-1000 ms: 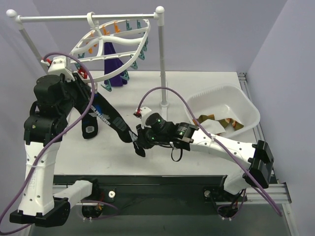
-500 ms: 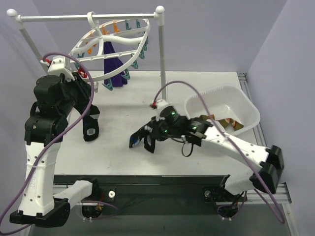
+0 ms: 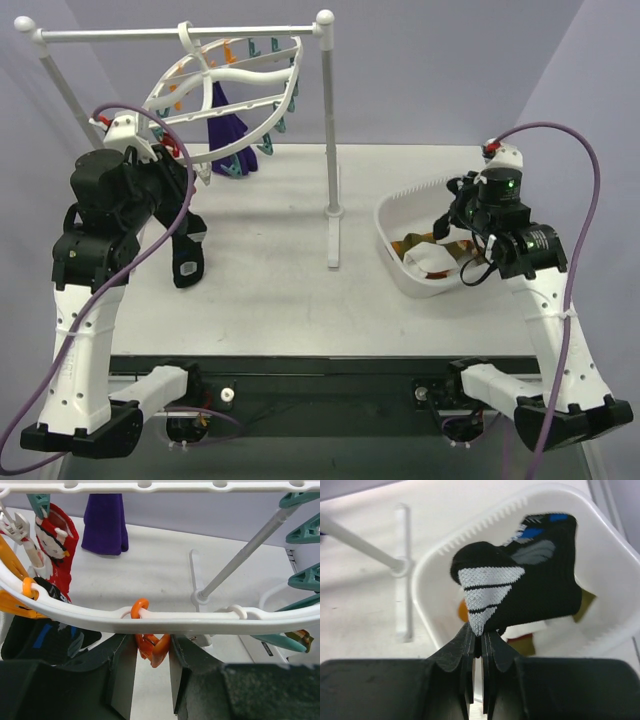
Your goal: Remove the socks clipped to the hanger
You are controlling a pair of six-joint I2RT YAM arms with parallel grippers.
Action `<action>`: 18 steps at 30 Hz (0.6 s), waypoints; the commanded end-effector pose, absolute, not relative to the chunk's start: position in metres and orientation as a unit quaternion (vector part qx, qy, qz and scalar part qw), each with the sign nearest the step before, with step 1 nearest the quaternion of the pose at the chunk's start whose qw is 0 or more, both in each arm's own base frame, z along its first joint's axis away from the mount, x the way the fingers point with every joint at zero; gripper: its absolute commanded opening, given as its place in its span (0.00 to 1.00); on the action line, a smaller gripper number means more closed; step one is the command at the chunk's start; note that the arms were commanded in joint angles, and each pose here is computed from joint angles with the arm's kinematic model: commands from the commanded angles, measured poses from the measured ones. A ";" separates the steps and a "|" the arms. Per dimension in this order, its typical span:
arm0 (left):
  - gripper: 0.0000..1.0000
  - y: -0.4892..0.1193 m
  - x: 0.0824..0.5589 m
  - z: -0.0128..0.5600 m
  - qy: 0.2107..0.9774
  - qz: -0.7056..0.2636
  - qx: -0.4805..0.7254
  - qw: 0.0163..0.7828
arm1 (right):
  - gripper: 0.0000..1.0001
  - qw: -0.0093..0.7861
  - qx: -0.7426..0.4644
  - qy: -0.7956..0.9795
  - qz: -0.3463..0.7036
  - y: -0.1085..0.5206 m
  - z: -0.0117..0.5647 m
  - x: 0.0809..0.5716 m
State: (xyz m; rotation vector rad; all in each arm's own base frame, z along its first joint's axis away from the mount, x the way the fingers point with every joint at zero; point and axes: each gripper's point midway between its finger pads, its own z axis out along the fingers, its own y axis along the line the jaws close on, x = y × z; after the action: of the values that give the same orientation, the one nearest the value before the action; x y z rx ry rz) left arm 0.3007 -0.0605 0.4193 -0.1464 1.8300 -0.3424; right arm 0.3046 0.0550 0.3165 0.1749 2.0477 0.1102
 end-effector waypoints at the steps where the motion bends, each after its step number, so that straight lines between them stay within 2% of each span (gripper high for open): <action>1: 0.00 -0.067 0.302 0.450 0.754 -0.179 -0.058 0.629 | 0.01 0.447 0.087 0.890 -0.011 0.017 0.273 0.299; 2: 0.00 -0.068 0.302 0.451 0.754 -0.179 -0.058 0.629 | 0.03 0.430 0.086 0.898 -0.015 0.016 0.260 0.300; 3: 0.00 -0.068 0.301 0.451 0.753 -0.182 -0.057 0.629 | 0.15 0.420 0.085 0.903 -0.016 0.015 0.252 0.300; 5: 0.00 -0.070 0.301 0.451 0.754 -0.185 -0.056 0.628 | 0.25 0.403 0.080 0.912 -0.017 0.016 0.239 0.302; 6: 0.00 -0.070 0.300 0.455 0.751 -0.188 -0.055 0.631 | 0.43 0.395 0.080 0.915 -0.015 0.017 0.233 0.301; 9: 0.00 -0.073 0.300 0.461 0.746 -0.197 -0.052 0.634 | 0.65 0.383 0.066 0.921 0.012 0.032 0.228 0.305; 12: 0.00 -0.077 0.303 0.462 0.744 -0.209 -0.052 0.633 | 0.75 0.389 0.014 0.921 -0.007 0.056 0.231 0.309; 18: 0.00 -0.085 0.303 0.467 0.736 -0.233 -0.049 0.634 | 0.77 0.432 -0.094 0.896 0.051 0.156 0.239 0.316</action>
State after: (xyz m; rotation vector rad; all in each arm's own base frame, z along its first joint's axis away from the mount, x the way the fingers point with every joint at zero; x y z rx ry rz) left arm 0.3024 -0.0792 0.4299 -0.1304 1.8071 -0.4702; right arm 0.3090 0.1032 0.2230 -0.1045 2.3450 0.0534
